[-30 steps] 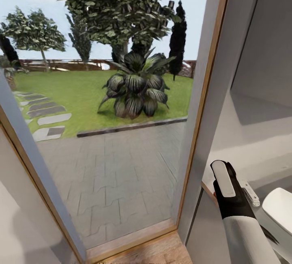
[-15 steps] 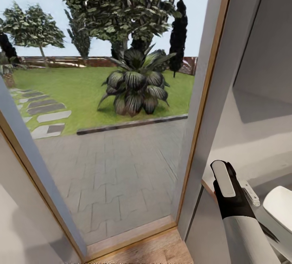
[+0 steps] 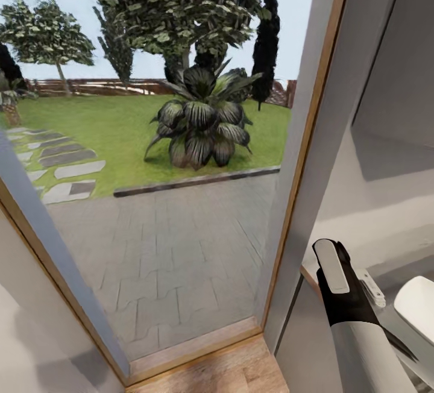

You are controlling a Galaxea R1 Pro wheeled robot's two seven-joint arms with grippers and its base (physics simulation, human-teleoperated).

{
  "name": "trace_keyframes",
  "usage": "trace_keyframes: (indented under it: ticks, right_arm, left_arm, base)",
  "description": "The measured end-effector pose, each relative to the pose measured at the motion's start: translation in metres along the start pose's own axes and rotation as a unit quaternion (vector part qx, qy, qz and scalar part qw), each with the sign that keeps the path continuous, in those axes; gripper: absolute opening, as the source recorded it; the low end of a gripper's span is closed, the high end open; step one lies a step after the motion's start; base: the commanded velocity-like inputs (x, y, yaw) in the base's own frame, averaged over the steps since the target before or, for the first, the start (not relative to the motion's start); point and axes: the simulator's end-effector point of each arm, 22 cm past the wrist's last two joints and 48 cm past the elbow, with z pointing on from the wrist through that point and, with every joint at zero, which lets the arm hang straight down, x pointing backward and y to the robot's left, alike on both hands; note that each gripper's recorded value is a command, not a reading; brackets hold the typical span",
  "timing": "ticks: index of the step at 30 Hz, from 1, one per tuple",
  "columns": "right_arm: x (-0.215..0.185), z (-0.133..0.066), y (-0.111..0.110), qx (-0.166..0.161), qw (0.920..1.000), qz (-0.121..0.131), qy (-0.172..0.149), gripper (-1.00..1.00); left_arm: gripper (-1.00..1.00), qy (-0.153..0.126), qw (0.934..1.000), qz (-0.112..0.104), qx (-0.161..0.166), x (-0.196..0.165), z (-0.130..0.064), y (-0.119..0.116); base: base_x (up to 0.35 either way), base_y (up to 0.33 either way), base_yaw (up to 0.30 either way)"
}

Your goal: In the kitchen, take the Vidalia onion out of the sink, dice it on the chopping board with the paring knife, put the diced onion into the bowl on the countertop, then place both the paring knife and the chopping board into the sink.

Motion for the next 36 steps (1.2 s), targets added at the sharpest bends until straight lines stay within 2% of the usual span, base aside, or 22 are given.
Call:
trace_keyframes:
  ticks: [8,36]
  right_arm:
    - [0.003,0.005,-0.001,0.005,1.0,-0.003,0.0,1.0]
    - [0.009,0.024,-0.004,0.024,0.9996,-0.012,-0.003,1.0]
  left_arm:
    - [1.0,0.006,1.0,0.001,0.0,0.004,-0.001,0.0]
    - [1.0,0.027,0.9996,0.003,0.0,0.017,-0.004,0.0]
  base:
    - [0.136,0.0,0.0]
    - [0.002,-0.018,0.0]
